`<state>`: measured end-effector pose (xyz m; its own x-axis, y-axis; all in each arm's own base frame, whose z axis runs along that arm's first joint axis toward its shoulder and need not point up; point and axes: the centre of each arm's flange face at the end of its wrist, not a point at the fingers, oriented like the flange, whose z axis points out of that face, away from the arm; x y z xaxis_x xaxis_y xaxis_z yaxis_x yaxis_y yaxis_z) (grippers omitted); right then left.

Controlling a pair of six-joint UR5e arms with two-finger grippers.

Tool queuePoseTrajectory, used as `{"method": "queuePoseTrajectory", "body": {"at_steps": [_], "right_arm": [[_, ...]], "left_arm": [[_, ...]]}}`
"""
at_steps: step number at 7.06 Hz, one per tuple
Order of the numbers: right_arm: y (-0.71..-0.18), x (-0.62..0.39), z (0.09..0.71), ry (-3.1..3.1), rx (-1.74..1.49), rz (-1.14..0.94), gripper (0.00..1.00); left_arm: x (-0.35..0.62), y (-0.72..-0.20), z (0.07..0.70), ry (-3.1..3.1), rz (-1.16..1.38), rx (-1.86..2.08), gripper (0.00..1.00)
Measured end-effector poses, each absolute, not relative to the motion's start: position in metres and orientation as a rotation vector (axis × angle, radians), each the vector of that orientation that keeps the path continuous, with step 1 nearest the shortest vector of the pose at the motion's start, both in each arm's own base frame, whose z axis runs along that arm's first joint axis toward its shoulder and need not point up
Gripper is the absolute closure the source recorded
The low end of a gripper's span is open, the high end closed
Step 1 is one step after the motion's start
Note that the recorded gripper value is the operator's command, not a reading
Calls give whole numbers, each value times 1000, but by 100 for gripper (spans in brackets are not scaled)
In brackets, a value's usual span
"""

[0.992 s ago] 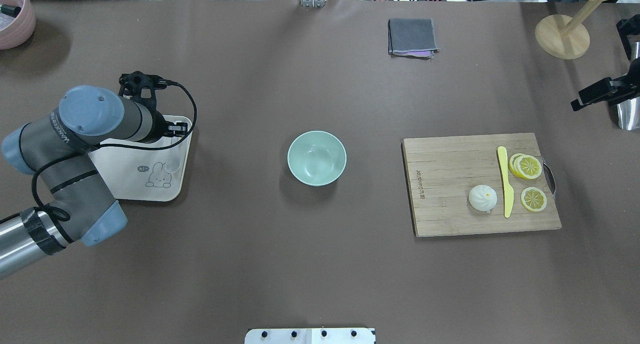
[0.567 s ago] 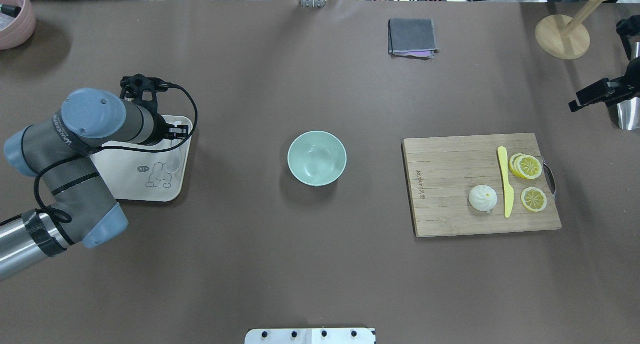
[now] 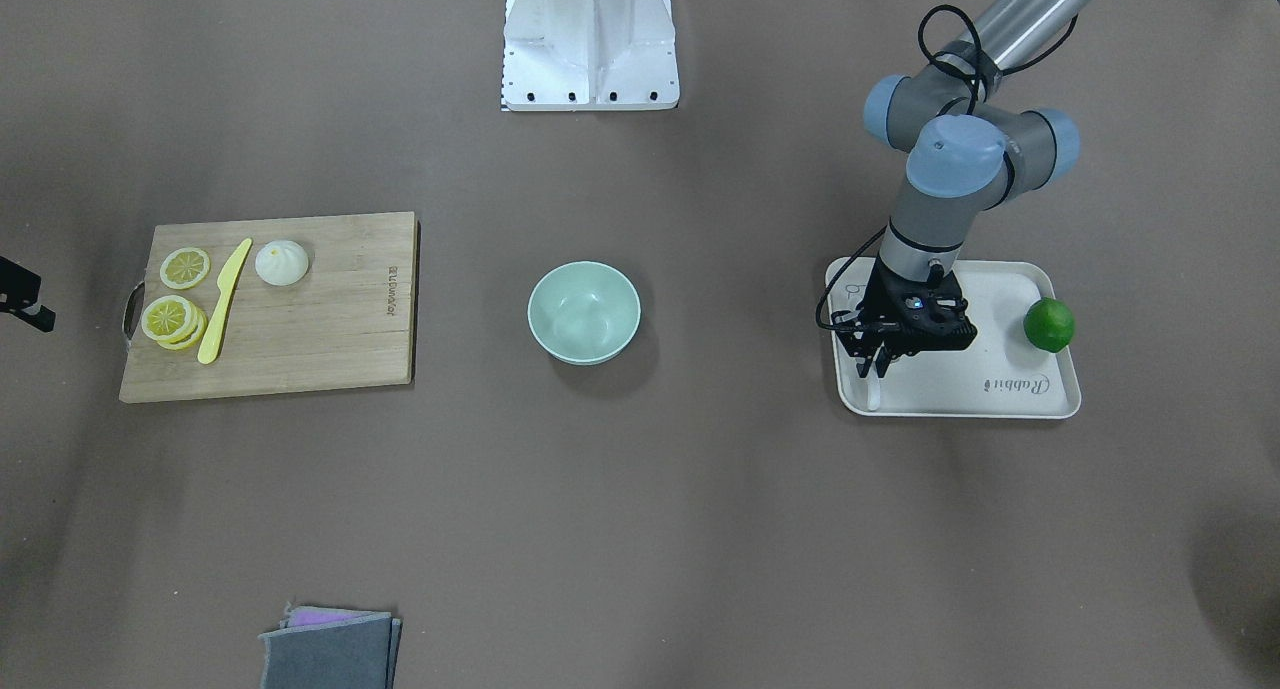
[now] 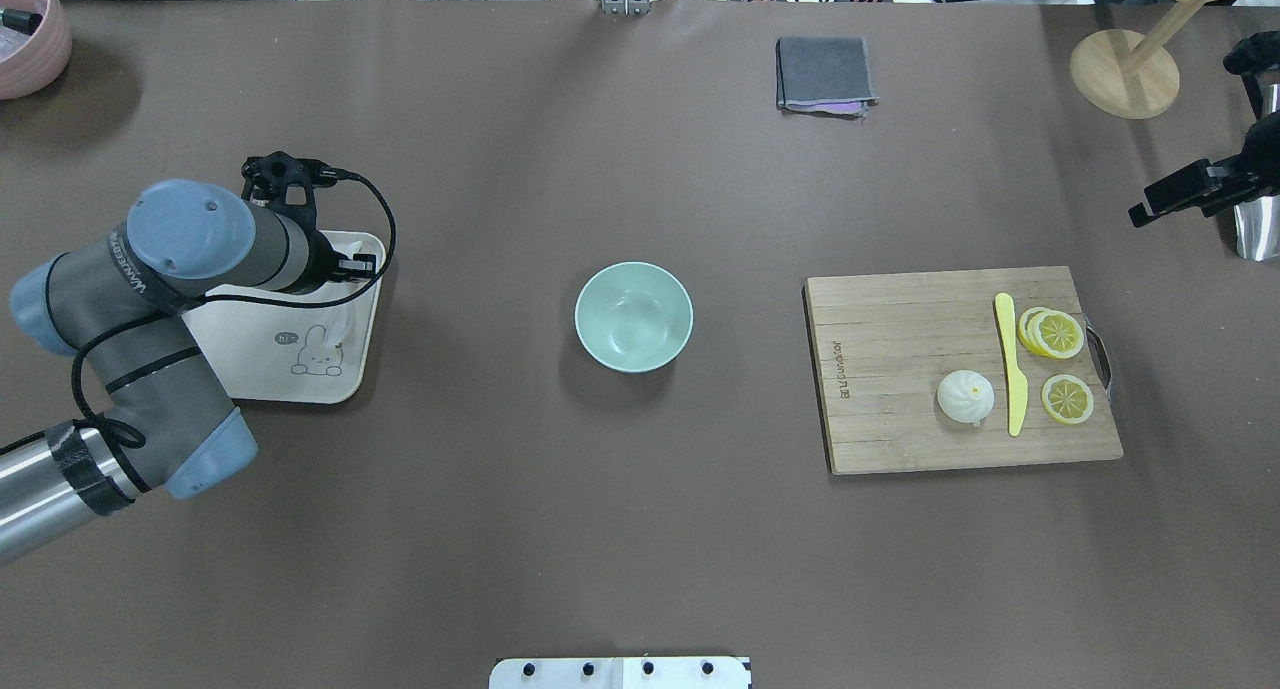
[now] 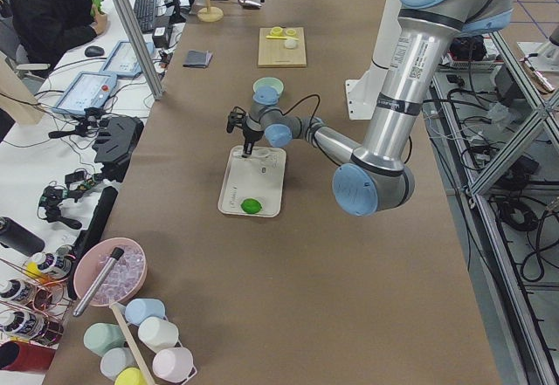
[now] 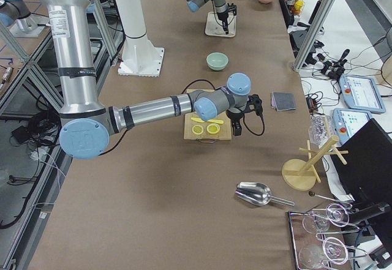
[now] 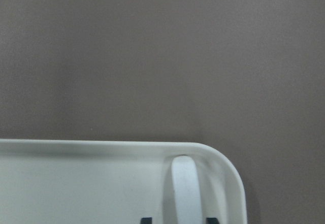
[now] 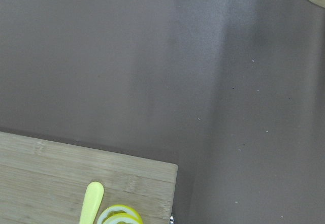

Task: Put spoon and bun in bowl

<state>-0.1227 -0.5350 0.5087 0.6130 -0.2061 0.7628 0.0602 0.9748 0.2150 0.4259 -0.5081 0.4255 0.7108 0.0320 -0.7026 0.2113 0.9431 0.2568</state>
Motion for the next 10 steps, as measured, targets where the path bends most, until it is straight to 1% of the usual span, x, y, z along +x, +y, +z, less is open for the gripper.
{"method": "queuePoseTrajectory", "body": {"at_steps": [3,5,6,8,10], "right_arm": [[-529,-133,485,-918,177,-130,0],[-515,-169,455,-922,165,-99,0],[-508,-198,438,-914,158,-77,0],[-493,-261,408,-904,145,-22,0],[-476,-301,401,-896,147,-21,0]], "left_arm": [[409,-512,402,805,-102,333,100],[365,-527,361,821,-138,282,100],[358,-532,337,843,-145,288,100],[365,-544,283,887,-149,312,100],[381,-557,240,917,-195,300,100]]}}
